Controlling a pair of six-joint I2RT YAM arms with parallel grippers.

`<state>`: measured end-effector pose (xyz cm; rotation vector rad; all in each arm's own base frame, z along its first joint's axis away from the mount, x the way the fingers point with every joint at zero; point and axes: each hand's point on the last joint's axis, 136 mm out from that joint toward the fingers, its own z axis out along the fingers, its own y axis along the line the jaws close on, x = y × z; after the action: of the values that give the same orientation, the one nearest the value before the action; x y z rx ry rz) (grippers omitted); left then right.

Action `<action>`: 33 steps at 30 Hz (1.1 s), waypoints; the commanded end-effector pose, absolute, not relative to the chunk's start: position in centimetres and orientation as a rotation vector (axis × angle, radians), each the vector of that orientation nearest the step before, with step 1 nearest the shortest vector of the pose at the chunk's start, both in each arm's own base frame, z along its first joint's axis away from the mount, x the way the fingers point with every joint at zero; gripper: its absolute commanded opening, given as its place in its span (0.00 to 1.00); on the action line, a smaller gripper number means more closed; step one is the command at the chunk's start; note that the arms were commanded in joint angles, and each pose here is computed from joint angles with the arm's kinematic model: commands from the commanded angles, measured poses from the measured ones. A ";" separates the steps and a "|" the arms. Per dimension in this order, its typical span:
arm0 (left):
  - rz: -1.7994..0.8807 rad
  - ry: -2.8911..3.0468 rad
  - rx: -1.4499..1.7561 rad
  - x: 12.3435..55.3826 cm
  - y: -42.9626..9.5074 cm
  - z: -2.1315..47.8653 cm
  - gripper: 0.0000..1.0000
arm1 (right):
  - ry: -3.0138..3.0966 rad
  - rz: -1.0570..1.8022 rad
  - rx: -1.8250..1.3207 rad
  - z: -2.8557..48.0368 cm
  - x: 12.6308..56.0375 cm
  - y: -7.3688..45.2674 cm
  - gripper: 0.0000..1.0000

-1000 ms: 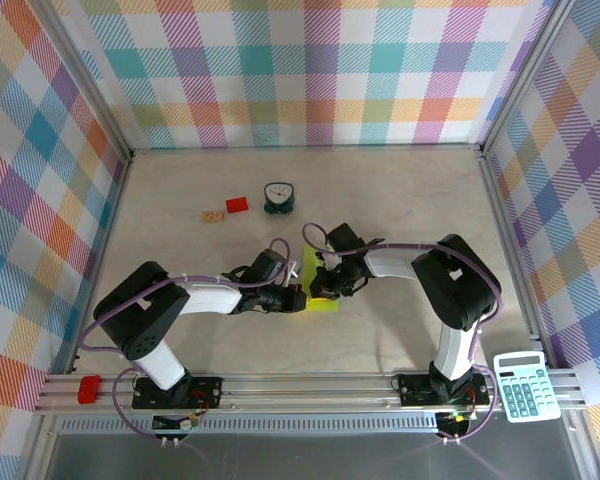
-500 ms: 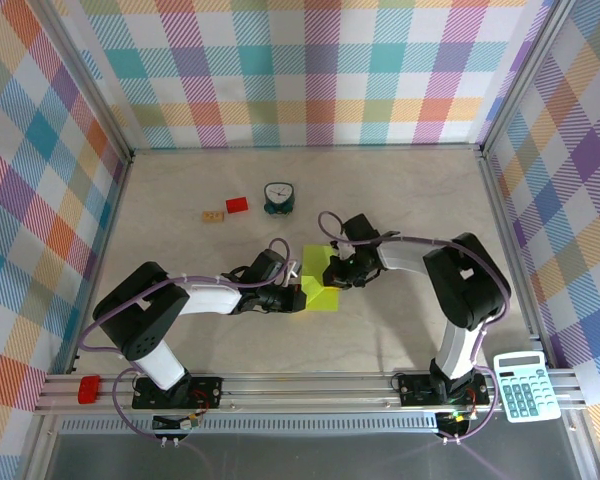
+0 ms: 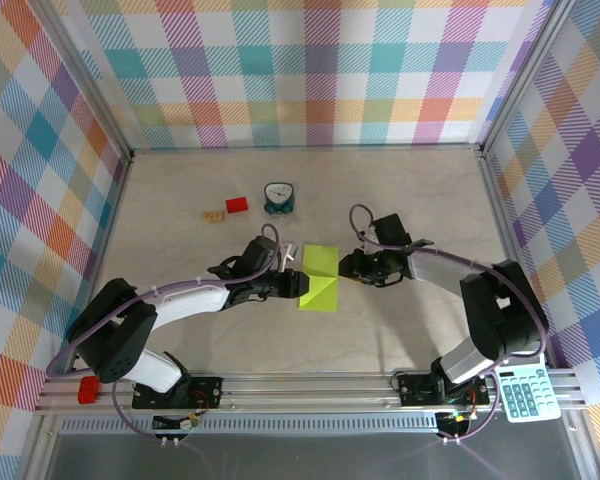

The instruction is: Fold a paper plane with a square sheet of paper (fold left side to right side)

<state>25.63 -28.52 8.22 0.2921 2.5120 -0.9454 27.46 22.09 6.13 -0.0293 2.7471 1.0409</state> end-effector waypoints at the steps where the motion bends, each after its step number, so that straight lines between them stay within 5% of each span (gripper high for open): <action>1: -0.881 2.520 0.283 26.7 -27.3 8.1 0.42 | 2.624 1.092 -0.012 8.1 28.4 22.0 0.41; 13: -0.899 2.570 0.347 28.9 -29.4 5.7 0.43 | 2.436 1.301 0.054 10.3 28.7 22.0 0.95; 18: -0.880 2.579 0.357 29.2 -29.5 5.2 0.41 | 2.440 1.324 0.041 10.2 28.7 22.3 0.97; 33: -0.887 2.574 0.363 29.2 -29.6 4.8 0.09 | 2.428 1.432 0.008 10.0 28.5 23.4 0.90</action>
<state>28.68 -29.48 4.64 0.3572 2.5909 -0.8751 28.56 22.92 9.70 0.0263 2.4489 1.3773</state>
